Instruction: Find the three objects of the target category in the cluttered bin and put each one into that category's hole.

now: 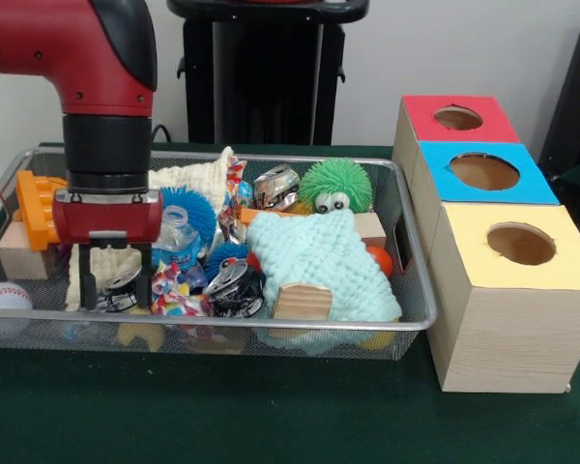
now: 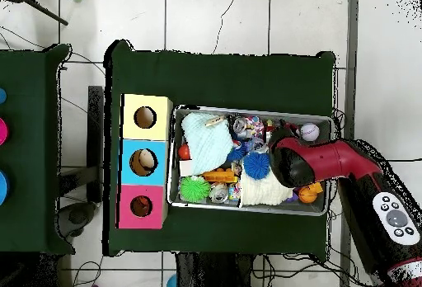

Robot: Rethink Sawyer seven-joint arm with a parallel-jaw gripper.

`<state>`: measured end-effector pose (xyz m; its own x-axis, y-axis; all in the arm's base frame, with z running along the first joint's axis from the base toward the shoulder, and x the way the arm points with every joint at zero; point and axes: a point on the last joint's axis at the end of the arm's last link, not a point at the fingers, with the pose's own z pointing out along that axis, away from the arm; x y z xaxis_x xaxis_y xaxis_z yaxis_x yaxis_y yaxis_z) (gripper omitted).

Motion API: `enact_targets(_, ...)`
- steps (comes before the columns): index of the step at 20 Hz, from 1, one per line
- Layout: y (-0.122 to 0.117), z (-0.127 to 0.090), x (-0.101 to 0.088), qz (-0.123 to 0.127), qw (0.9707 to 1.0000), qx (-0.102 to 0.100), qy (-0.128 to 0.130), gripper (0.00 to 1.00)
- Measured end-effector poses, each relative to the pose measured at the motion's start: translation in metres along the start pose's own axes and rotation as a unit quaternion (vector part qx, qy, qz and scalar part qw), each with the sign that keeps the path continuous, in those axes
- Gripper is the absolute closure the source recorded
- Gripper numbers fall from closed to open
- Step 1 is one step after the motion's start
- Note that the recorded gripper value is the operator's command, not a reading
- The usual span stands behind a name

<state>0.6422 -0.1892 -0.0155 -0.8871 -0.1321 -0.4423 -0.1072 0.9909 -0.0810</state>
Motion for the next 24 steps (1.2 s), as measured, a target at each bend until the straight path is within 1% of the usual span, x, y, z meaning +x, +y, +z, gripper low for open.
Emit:
enact_targets(1,0.001,0.001,0.002,0.0,1.0,0.0,0.002,0.0)
enact_targets(2,0.003,0.004,0.008,-0.001,1.0,-0.001,0.009,0.0)
enact_targets(5,0.008,0.007,0.015,-0.004,0.9999,-0.002,0.016,0.0)
enact_targets(8,0.019,0.011,0.023,-0.011,0.9995,-0.002,0.03,0.0)
enact_targets(11,0.025,0.012,0.023,-0.011,0.9993,-0.004,0.035,0.0)
enact_targets(14,0.029,0.011,0.022,-0.003,0.9992,-0.005,0.039,0.0)
enact_targets(15,0.03,0.011,0.021,0.005,0.9991,-0.007,0.041,0.0)
enact_targets(19,0.028,0.01,0.021,0.022,0.9987,-0.008,0.046,0.0)
enact_targets(20,0.028,0.01,0.022,0.03,0.9983,-0.008,0.048,0.0)
enact_targets(24,0.028,0.011,0.025,0.039,0.9978,-0.01,0.052,0.0)
